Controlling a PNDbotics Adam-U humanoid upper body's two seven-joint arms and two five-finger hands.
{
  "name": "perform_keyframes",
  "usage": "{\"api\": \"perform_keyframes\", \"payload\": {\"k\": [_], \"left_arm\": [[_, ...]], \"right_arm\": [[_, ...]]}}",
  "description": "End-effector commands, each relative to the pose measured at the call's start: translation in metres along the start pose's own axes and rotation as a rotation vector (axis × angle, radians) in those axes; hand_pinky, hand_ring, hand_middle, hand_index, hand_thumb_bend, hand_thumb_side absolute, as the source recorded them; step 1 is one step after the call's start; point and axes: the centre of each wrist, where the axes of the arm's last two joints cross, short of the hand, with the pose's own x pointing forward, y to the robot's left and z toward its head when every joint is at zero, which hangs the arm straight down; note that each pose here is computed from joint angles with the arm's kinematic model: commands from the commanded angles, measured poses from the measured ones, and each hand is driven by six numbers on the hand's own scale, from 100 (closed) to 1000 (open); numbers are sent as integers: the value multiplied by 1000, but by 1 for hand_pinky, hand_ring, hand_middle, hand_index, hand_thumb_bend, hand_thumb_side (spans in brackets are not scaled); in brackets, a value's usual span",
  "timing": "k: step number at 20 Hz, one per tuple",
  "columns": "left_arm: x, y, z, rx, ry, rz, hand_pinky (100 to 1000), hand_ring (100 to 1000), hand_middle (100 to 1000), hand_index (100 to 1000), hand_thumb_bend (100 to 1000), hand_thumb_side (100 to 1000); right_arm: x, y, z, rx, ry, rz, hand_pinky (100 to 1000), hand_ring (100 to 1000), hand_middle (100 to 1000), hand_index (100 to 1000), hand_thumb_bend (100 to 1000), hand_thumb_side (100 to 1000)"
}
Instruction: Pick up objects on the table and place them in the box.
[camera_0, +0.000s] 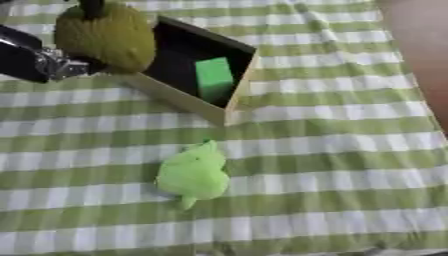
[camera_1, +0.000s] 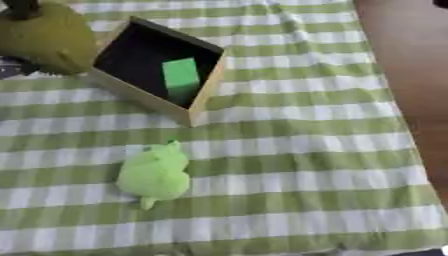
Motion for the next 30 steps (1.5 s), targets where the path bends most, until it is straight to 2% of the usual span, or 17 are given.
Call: {"api": "perform_keyframes", "payload": {"k": [1, 8, 12, 13, 14, 17, 18, 20, 23, 26, 30], "left_arm": [[-12, 4, -12, 36, 4, -8, 423, 510, 523, 524, 388, 100], [-45, -19, -46, 59, 50, -8, 437, 521, 529, 534, 398, 100], [-63, -42, -51, 28, 95, -30, 466, 540, 541, 554, 361, 100], [-66, -47, -52, 18, 101, -32, 490, 556, 551, 567, 379, 100], [-68, -52, -52, 11, 105, -33, 505, 566, 556, 576, 349, 100], [-72, -62, -54, -15, 107, -37, 598, 653, 633, 695, 353, 131], [-73, -64, -54, -29, 110, -45, 611, 668, 647, 712, 361, 139], [-73, -65, -53, -59, 119, -70, 701, 755, 738, 809, 412, 189], [-74, -67, -51, -114, 138, -103, 782, 828, 811, 908, 416, 224], [-73, -68, -49, -151, 143, -115, 808, 859, 848, 954, 395, 220], [-70, -67, -46, -163, 142, -101, 807, 861, 851, 957, 352, 206]], "right_arm": [[4, -6, -3, 19, -7, 17, 1000, 1000, 474, 927, 100, 470], [3, -6, -5, 32, -18, 11, 1000, 1000, 473, 928, 100, 470], [2, -6, -5, 35, -20, 13, 1000, 1000, 473, 929, 100, 470], [2, -5, -5, 35, -19, 13, 1000, 1000, 473, 929, 100, 467], [2, -5, -4, 35, -18, 13, 1000, 1000, 473, 930, 100, 470], [1, -5, -5, 39, -17, 11, 1000, 1000, 473, 930, 100, 470], [1, -5, -5, 40, -18, 10, 1000, 1000, 473, 930, 100, 470], [1, -5, -4, 40, -16, 9, 1000, 1000, 473, 931, 100, 470], [0, -5, -3, 38, -13, 8, 1000, 1000, 472, 931, 100, 470], [0, -4, -2, 39, -9, 6, 1000, 1000, 472, 932, 100, 470], [-1, -4, -1, 40, -4, 5, 1000, 1000, 473, 932, 100, 470]]}}
